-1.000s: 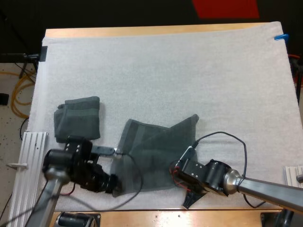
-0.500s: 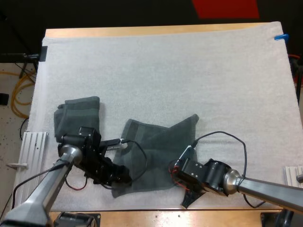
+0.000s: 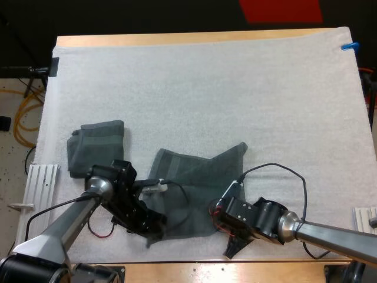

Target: Pick towel from pile fold and stack

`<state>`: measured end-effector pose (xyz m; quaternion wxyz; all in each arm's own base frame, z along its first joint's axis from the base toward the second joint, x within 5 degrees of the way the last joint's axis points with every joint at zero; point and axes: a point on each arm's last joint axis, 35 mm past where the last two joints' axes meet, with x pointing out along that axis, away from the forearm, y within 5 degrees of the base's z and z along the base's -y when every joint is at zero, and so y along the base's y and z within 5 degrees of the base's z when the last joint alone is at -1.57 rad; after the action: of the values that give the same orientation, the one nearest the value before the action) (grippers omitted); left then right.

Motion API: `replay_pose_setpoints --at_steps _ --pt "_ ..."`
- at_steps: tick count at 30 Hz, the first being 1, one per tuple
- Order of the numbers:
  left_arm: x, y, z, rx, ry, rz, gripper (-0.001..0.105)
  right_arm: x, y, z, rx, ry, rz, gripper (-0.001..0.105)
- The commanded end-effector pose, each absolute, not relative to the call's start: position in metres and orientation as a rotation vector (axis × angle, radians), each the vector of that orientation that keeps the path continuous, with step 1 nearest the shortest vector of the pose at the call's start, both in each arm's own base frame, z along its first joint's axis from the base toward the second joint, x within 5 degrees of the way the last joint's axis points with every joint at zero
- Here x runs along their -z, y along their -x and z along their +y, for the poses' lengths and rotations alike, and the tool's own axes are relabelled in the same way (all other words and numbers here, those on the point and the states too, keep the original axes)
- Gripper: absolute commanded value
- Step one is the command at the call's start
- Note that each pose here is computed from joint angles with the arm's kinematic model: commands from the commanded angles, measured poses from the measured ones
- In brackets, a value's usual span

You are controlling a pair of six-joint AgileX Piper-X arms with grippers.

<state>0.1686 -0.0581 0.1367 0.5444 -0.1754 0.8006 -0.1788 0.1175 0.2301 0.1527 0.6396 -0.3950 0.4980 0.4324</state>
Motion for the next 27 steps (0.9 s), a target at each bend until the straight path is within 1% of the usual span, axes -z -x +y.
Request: replay_pose_setpoints --at_steps 1,2,5,7,8,10,11,13,14,16,17,19,22,27 --pt "-0.138 -0.168 -0.063 0.458 0.394 1.897 0.006 -0.155 -0.118 0.230 -0.984 0.892 1.125 0.000" --pt "-0.138 -0.168 -0.064 0.463 0.388 1.898 0.000 -0.155 -0.118 0.230 -0.981 0.895 1.123 0.000" --pt "-0.141 -0.165 -0.071 0.511 0.360 1.891 0.000 -0.156 -0.120 0.229 -0.914 0.928 1.098 0.000" --pt "-0.152 -0.164 -0.076 0.580 0.392 1.861 0.000 -0.164 -0.123 0.226 -0.818 0.981 1.041 0.000" --pt "-0.157 -0.165 -0.077 0.603 0.406 1.846 0.000 -0.167 -0.123 0.225 -0.793 0.992 1.023 0.000" --pt "-0.179 -0.168 -0.080 0.686 0.455 1.765 0.000 -0.185 -0.126 0.223 -0.722 1.014 0.945 0.000" --pt "-0.185 -0.168 -0.081 0.704 0.463 1.741 0.000 -0.194 -0.126 0.223 -0.713 1.012 0.916 0.000" --pt "-0.218 -0.173 -0.082 0.749 0.461 1.624 0.000 -0.221 -0.128 0.221 -0.667 0.990 0.827 0.000" --pt "-0.226 -0.175 -0.083 0.758 0.457 1.596 0.000 -0.226 -0.128 0.220 -0.657 0.991 0.807 0.000" --pt "-0.260 -0.181 -0.084 0.796 0.444 1.468 0.000 -0.259 -0.129 0.218 -0.615 0.970 0.690 0.000" --pt "-0.269 -0.182 -0.085 0.809 0.444 1.437 0.000 -0.268 -0.129 0.217 -0.605 0.959 0.663 0.000" --pt "-0.297 -0.188 -0.087 0.847 0.450 1.349 0.000 -0.299 -0.131 0.213 -0.528 0.933 0.564 0.000" --pt "-0.324 -0.194 -0.090 0.867 0.459 1.279 0.000 -0.335 -0.133 0.206 -0.507 0.891 0.477 0.000" --pt "-0.349 -0.195 -0.090 0.869 0.467 1.242 0.000 -0.370 -0.130 0.196 -0.505 0.861 0.429 0.000"
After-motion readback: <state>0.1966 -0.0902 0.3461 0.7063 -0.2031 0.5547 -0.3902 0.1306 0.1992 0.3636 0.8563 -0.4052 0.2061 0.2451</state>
